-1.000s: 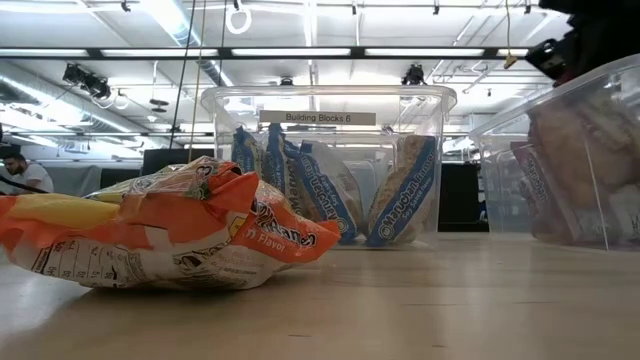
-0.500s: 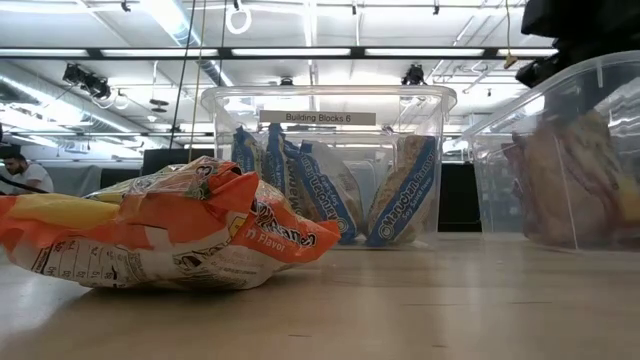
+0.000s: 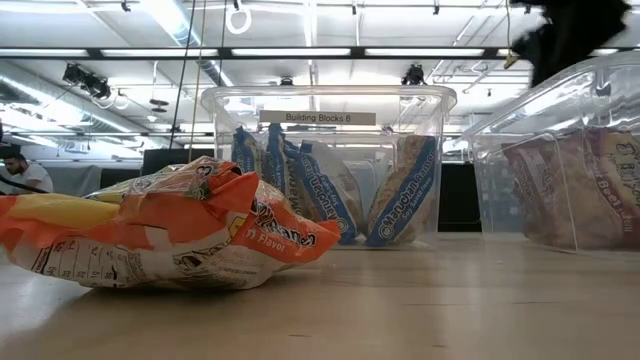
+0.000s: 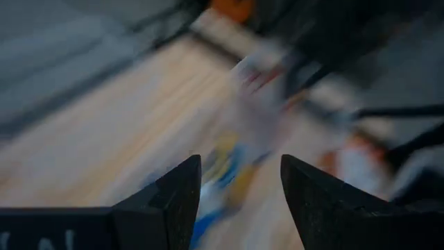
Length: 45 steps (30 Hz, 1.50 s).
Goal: Sort Maruchan noodles
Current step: Put the red noodle pack into the bottom right transparent bin
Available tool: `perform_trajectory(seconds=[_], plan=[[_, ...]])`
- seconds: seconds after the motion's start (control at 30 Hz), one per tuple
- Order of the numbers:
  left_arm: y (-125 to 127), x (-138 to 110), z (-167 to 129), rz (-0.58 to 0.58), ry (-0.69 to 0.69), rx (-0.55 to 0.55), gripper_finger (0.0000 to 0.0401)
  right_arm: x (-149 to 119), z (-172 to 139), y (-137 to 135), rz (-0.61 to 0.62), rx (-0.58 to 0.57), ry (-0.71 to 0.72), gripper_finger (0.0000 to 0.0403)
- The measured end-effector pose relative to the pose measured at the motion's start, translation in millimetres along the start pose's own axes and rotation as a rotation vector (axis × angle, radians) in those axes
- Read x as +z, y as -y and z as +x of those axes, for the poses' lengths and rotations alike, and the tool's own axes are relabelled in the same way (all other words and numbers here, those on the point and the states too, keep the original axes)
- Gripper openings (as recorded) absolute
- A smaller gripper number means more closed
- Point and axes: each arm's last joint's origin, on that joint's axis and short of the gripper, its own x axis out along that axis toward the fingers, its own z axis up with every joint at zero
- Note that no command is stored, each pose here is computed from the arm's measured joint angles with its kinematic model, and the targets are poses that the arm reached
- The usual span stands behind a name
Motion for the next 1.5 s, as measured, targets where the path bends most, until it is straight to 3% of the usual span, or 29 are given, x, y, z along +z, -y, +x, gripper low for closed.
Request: perform_trajectory(seconds=[0.27, 0.47, 0.6, 0.77, 0.97, 1.07, 1.23, 1.5], plan=[[-54.8, -26.8, -4.3, -0.061, -0.352, 0.465, 0.0203, 38.0, -61.4, 13.5, 0.189, -0.165, 0.334, 0.0121], [-102.1, -23.0, 5.3, -0.199, -0.528, 0.613, 0.0203, 54.7, -80.5, 22.4, 0.394, -0.210, 0.529, 0.0131], [-146.5, -40.6, 23.4, -0.273, -0.665, 0.695, 0.0203, 65.4, -78.3, 23.6, 0.441, -0.229, 0.589, 0.0143], [-195.1, -77.3, 46.6, -0.352, -0.708, 0.762, 0.0203, 79.2, -65.9, 21.6, 0.486, -0.230, 0.594, 0.0149], [-235.8, -100.0, 67.2, -0.430, -0.586, 0.714, 0.0203, 94.1, -45.5, 15.5, 0.513, -0.228, 0.563, 0.0148], [-247.3, -99.0, 73.5, -0.438, -0.541, 0.734, 0.0203, 99.1, -35.5, 13.7, 0.498, -0.243, 0.534, 0.0148], [-260.7, -105.3, 85.6, -0.558, -0.630, 0.775, 0.0183, 106.6, -22.4, 18.8, 0.422, -0.295, 0.497, 0.0147], [-267.2, -119.9, 106.7, -0.695, -0.615, 0.946, 0.0118, 124.4, -21.5, 41.0, 0.334, -0.310, 0.602, 0.0149]])
